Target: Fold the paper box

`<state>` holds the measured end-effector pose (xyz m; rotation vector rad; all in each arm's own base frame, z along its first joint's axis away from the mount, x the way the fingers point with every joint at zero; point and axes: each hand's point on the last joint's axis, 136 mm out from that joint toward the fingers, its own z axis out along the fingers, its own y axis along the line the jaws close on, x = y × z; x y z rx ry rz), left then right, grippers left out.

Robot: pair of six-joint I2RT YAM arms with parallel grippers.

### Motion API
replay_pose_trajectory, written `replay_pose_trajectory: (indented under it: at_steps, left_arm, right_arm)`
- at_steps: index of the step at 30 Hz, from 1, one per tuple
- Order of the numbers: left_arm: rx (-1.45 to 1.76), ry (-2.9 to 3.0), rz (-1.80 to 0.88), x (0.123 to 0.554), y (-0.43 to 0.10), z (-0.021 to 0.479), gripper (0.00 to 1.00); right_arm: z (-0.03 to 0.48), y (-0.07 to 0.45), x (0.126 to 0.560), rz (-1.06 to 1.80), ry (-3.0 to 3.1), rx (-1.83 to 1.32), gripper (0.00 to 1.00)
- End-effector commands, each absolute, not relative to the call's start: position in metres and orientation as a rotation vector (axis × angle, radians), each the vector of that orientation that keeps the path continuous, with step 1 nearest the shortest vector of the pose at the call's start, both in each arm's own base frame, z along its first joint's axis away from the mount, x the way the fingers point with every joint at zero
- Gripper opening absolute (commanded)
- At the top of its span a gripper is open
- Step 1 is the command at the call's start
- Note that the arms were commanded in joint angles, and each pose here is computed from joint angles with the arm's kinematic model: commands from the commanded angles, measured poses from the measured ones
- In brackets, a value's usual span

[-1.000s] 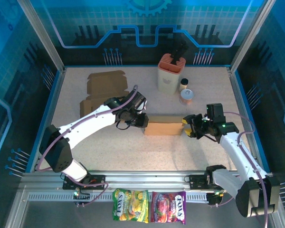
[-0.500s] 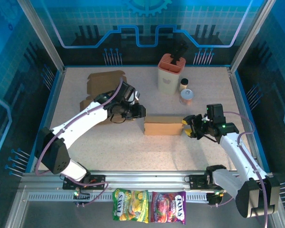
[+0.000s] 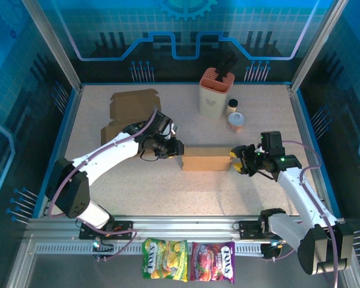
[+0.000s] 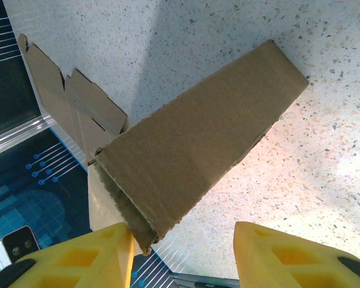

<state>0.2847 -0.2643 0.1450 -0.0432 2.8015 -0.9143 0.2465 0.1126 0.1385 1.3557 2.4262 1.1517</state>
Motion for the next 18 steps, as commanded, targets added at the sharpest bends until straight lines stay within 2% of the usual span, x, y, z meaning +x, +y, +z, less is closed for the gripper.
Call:
replay_pose_trajectory:
  at_steps: [1,13,18]
  left_arm:
    - [-0.065,2.882,-0.862,0.269,-0.253,0.123,0.29]
    - [-0.005,2.932,-0.768,0.256,-0.245,0.105,0.24]
    - [0.061,2.893,-0.76,0.256,-0.254,0.114,0.23]
  right_arm:
    - [0.118,0.104,0.233,1.07,2.478,1.442,0.48]
    - [0.113,0.103,0.228,1.037,2.505,1.454,0.47]
    - [0.142,0.099,0.238,1.02,2.466,1.359,0.5]
